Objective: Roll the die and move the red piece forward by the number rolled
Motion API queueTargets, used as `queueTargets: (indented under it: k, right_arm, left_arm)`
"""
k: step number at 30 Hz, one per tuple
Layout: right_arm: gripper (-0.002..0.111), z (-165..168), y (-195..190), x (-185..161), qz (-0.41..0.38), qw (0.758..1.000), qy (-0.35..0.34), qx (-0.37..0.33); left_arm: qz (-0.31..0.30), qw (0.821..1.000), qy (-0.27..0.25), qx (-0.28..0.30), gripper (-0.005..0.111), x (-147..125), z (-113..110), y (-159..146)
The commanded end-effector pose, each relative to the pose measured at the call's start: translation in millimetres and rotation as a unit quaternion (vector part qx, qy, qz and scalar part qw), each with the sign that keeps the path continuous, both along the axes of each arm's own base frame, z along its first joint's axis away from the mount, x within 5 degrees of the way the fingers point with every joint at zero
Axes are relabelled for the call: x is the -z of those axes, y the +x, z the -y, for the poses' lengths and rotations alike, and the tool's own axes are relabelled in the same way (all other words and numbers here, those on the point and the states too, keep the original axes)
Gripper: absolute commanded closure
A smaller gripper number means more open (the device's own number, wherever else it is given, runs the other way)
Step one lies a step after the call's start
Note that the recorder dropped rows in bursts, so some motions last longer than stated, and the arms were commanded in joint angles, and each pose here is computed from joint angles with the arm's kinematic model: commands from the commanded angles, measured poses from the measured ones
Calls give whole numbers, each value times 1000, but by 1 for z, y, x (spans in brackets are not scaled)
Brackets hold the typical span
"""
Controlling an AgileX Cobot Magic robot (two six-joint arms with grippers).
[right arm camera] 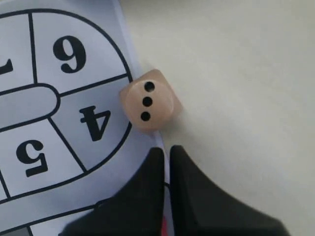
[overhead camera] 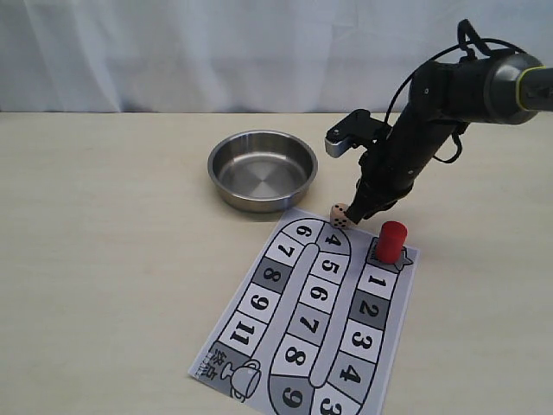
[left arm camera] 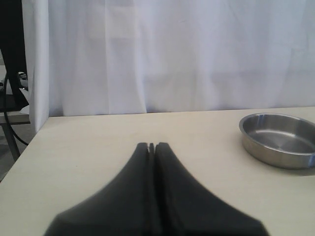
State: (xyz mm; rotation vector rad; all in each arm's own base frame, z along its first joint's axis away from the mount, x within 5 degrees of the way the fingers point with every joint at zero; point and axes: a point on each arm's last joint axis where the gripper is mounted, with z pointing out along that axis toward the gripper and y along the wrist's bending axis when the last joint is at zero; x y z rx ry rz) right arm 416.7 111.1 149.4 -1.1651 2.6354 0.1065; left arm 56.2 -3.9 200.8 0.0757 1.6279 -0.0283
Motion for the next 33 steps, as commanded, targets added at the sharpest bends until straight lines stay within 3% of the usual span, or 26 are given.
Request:
queueTargets:
  k: [1,20,28,33]
  right_arm:
    - [104,0,1,-1,4,1000,0,-3]
    - [104,0,1,-6,9,1000,2,0]
    - [104,3,-7,-49,32,997,29,63]
    - [104,5,-21,-73,2,993,38,108]
  left_arm:
    - [1,1000,-5,1,107,1,0,0]
    - [1,1000,-5,1,107,1,0,0]
    - [1,1000,-5,1,107,1,0,0]
    - [1,1000,-5,1,107,1,0,0]
